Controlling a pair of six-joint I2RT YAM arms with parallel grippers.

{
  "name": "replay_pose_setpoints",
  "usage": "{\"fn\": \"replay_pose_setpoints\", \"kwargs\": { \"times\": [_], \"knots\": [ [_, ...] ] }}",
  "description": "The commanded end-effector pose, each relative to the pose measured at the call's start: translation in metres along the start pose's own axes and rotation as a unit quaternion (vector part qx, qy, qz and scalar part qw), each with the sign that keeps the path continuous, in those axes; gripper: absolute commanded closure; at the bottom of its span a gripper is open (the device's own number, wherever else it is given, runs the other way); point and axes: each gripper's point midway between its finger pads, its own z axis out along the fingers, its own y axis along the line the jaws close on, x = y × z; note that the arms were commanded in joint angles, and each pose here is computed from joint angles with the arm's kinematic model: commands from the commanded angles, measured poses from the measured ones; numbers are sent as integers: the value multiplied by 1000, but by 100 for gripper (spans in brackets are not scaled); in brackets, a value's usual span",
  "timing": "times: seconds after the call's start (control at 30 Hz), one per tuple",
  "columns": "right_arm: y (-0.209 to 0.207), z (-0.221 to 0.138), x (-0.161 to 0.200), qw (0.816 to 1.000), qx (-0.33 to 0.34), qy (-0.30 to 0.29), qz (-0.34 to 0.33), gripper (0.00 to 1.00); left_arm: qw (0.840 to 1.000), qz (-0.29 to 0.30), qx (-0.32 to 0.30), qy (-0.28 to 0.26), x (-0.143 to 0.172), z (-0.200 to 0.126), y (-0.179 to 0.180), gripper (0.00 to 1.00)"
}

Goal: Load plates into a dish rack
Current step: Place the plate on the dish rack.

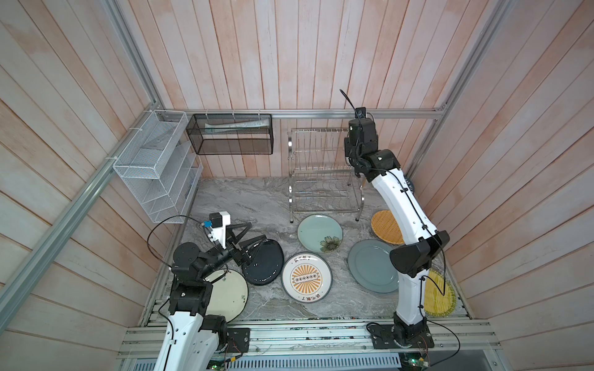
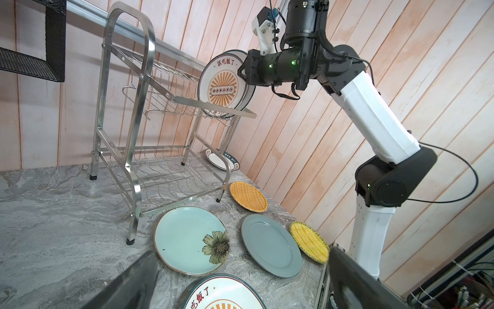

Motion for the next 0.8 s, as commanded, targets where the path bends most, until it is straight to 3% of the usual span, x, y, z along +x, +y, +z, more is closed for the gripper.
{"fn": "replay_pose_setpoints", "kwargs": {
  "times": [0.0, 0.47, 0.77],
  "knots": [
    [0, -4, -3, 1000, -7, 0, 1, 72, 1000, 5, 7, -1, 1, -1, -2, 0],
    [-4, -27, -22, 999, -30, -22, 18, 52, 1000, -1, -3, 0, 2, -1, 3, 0],
    [-7, -47, -35, 998, -45, -36, 28, 49, 1000, -9, -17, 3, 4, 0, 10, 0]
  ]
}}
